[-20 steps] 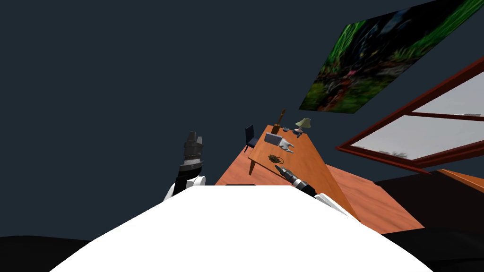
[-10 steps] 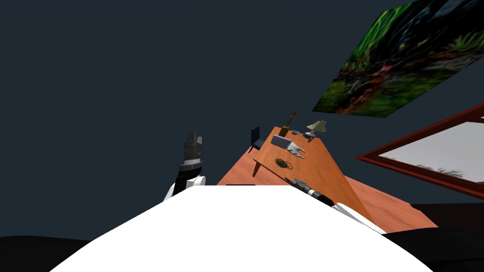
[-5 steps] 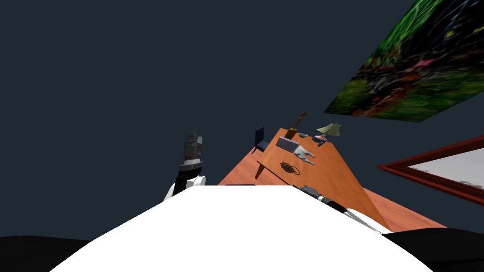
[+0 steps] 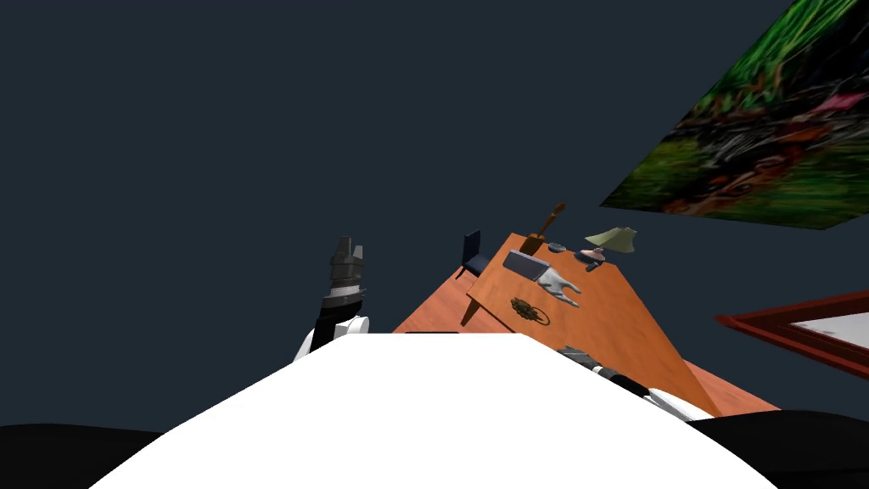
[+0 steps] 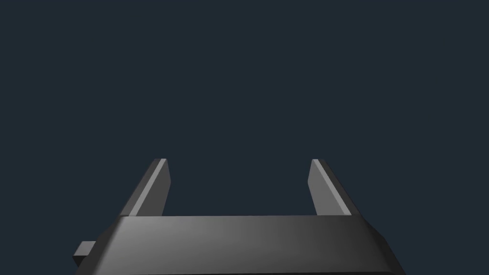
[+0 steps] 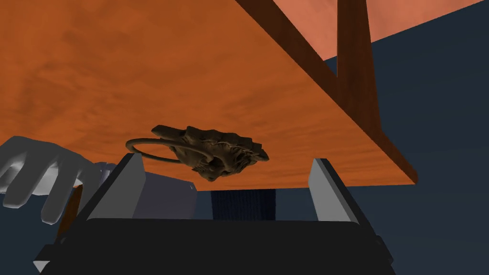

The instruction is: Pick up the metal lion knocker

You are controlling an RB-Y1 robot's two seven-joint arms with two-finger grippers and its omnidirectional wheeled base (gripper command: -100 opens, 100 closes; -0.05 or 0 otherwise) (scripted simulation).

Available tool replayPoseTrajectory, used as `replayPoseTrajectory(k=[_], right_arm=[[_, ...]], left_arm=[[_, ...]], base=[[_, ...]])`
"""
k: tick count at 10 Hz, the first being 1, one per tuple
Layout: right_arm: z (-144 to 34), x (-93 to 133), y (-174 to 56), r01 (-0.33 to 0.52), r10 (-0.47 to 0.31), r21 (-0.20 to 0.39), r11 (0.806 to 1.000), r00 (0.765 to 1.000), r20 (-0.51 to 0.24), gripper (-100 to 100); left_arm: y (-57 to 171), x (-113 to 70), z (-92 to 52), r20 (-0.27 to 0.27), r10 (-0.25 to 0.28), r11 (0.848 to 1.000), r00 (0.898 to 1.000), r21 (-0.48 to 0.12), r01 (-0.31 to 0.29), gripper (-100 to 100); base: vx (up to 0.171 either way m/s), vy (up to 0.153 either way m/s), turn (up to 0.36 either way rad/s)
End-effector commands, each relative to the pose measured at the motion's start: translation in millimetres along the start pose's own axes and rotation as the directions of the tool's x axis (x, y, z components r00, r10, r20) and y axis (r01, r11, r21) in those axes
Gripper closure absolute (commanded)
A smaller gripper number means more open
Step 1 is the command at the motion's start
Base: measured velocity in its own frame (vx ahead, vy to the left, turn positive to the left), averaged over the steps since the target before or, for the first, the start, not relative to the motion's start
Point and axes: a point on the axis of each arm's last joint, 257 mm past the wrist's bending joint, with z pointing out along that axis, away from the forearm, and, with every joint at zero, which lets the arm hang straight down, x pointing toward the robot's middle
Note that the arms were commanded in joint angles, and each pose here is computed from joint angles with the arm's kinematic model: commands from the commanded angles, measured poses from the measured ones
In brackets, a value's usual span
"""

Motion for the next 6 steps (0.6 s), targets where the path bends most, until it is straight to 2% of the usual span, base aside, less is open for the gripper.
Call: replayPoseTrajectory(k=[1, 2, 3, 4, 6], right_arm=[[-4.2, 14.5, -11.9, 0.014, -0.013, 0.028, 1.0, 0.999, -0.034, -100], [-13.1, 32.2, -32.7, 0.045, -0.039, 0.065, 0.997, 0.996, -0.084, -100], [-16.7, 37.2, -42.5, 0.081, -0.072, 0.077, 0.994, 0.991, -0.11, -100], [-22.7, 48.9, -51.4, 0.073, -0.06, 0.097, 0.993, 0.989, -0.133, -100], [-36.3, 70.1, -75.0, 0.128, -0.099, 0.13, 0.983, 0.974, -0.204, -100]], left_arm=[[0.0, 0.0, 0.0, 0.0, 0.0, 1.0, 1.0, 0.0, 0.0, 0], [0.0, 0.0, 0.0, 0.0, 0.0, 1.0, 1.0, 0.0, 0.0, 0], [0.0, 0.0, 0.0, 0.0, 0.0, 1.0, 1.0, 0.0, 0.0, 0], [0.0, 0.0, 0.0, 0.0, 0.0, 1.0, 1.0, 0.0, 0.0, 0], [0.0, 0.0, 0.0, 0.0, 0.0, 1.0, 1.0, 0.0, 0.0, 0]], base=[[0.034, 0.008, 0.11], [0.046, 0.011, 0.152], [0.084, 0.021, 0.275], [0.045, 0.011, 0.148], [0.067, 0.016, 0.222]])
